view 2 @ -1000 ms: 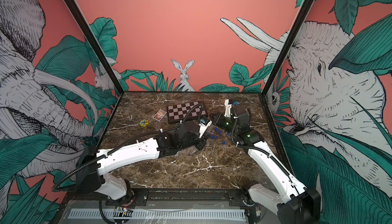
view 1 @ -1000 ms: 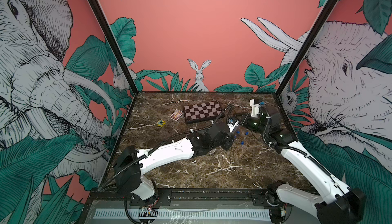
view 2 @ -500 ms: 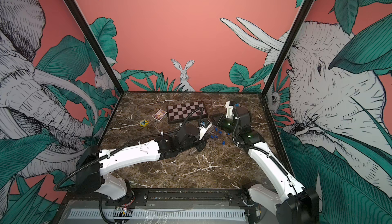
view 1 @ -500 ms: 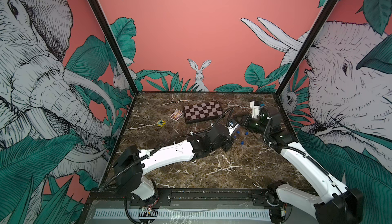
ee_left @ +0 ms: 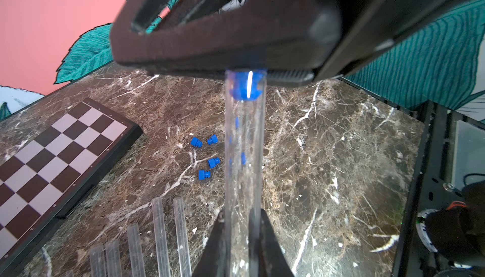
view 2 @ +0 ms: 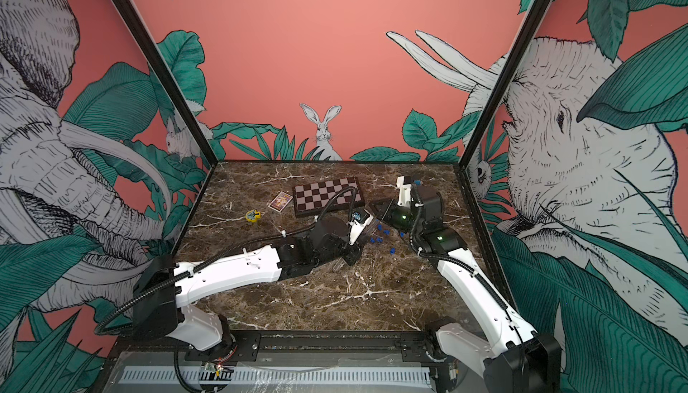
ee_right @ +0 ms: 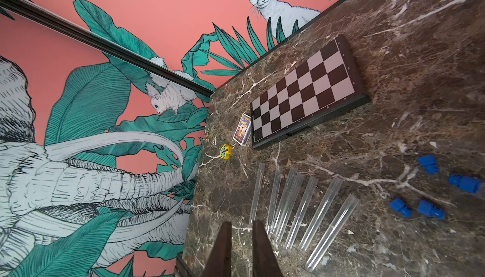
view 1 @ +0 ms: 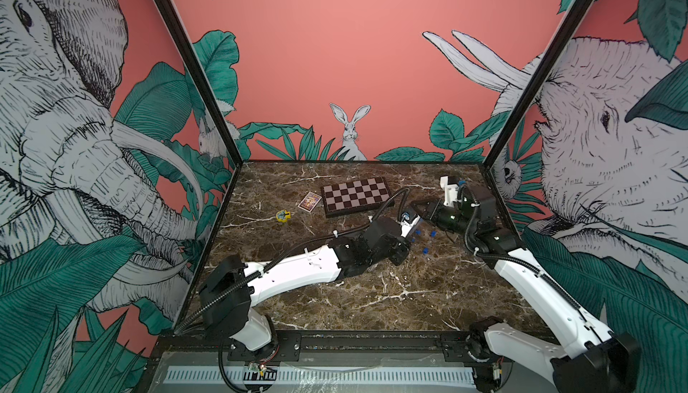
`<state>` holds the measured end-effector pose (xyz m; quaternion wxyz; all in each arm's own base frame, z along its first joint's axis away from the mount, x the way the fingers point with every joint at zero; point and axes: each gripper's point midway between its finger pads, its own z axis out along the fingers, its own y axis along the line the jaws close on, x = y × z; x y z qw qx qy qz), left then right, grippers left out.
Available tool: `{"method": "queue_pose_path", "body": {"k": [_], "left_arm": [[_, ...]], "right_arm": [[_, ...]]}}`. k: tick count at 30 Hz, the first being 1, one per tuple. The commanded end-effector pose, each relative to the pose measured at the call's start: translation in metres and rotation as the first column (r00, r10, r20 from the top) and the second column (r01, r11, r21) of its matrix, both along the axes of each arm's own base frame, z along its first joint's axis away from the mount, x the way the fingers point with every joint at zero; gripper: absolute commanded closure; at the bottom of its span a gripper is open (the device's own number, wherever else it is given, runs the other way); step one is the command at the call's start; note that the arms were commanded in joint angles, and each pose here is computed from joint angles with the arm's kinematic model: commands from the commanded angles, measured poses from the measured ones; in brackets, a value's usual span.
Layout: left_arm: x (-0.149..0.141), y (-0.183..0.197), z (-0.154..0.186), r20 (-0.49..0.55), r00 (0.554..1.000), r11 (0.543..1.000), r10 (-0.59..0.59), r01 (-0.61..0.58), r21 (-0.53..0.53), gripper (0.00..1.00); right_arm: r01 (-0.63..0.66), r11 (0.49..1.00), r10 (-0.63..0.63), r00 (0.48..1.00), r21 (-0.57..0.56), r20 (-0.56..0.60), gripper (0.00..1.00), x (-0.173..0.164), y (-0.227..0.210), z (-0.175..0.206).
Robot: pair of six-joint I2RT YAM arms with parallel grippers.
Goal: Remove stoppers from test tubes
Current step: Open the stopper on the test tube.
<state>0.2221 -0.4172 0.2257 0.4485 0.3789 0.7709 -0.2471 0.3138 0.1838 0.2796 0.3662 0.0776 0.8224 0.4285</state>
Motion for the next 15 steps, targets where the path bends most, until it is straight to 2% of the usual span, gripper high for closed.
{"method": "queue_pose_path", "body": {"k": [1, 10, 15], "left_arm": [[0.004, 0.023, -0.011, -0.035, 0.998, 0.995, 0.053, -0.050, 0.081, 1.00], [0.001, 0.023, 0.015, -0.024, 0.999, 0.999, 0.034, -0.033, 0.041, 1.00], [0.001, 0.024, 0.011, -0.025, 0.999, 0.998, 0.038, -0.037, 0.046, 1.00]], "right_arm": [[0.050, 0.995, -0.038, 0.988, -0.085, 0.147, 1.00, 0.001, -0.015, 0.033], [0.080, 0.979, -0.048, 0.985, -0.188, 0.169, 1.00, 0.004, -0.021, 0.020], [0.092, 0.980, -0.060, 0.982, -0.174, 0.181, 1.00, 0.006, -0.021, 0.023]]}}
